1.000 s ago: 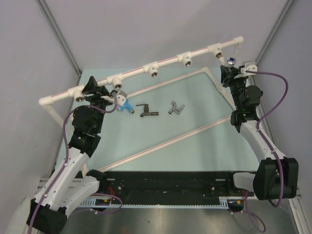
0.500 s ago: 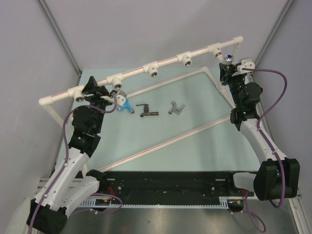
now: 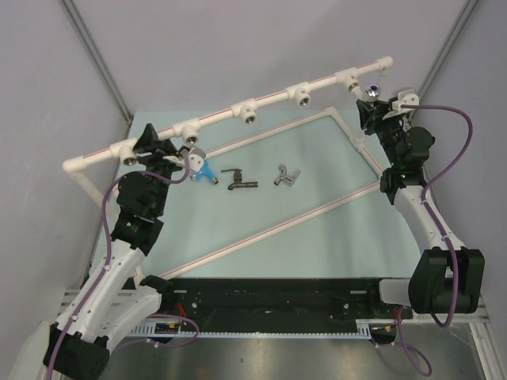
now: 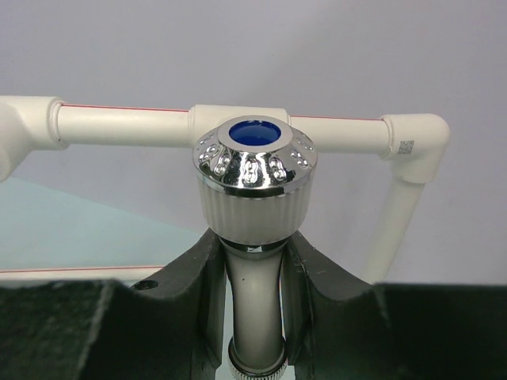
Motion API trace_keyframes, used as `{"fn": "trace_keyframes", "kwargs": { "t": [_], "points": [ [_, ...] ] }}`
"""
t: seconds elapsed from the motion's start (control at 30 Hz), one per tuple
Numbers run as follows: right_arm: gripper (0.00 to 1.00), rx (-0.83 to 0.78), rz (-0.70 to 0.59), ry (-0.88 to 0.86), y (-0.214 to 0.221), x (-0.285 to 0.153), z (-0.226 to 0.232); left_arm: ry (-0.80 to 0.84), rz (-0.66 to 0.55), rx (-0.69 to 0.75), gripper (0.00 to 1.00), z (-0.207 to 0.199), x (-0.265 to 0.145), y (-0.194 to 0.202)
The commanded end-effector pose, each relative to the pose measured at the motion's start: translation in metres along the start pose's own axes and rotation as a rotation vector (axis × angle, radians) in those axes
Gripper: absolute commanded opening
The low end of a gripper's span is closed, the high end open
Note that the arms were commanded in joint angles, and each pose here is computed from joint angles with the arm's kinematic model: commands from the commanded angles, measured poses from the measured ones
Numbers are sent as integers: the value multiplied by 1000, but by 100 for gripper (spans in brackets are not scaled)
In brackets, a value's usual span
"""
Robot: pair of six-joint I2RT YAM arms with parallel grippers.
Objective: Install the water faucets
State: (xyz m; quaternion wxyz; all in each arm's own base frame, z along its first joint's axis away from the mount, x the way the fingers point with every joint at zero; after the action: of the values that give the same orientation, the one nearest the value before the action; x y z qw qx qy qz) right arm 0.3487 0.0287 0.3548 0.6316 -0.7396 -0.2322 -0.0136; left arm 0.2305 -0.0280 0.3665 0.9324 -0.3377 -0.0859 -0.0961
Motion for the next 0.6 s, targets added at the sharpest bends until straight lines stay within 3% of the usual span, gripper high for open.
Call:
{"fn": "trace_keyframes", "kwargs": {
  "t": [0.0, 0.23, 0.57],
  "points": [
    [0, 6, -58, -61, -19, 11, 0, -27, 17, -260, 0, -10, -6, 5],
    [0, 12, -50, -38, -20, 14, 0, -28, 11, -261, 0, -10, -7, 4],
    [0, 237, -28, 21, -18, 18, 8, -30, 0, -266, 0, -8, -8, 2]
  ]
}}
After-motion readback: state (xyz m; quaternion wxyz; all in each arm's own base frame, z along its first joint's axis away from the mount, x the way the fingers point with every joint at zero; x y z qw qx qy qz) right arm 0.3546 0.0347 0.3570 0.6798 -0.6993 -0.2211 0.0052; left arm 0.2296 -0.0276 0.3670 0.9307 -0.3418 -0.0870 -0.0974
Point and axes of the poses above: each gripper's point midway between its finger pads, its own x axis out along the fingers, its own z axis along the line the jaws close on, y = z × x, the point moved 10 cm from there along -x, back along the fingers, and after that the axes turned 7 degrees about -x, right-handed, at the moved point
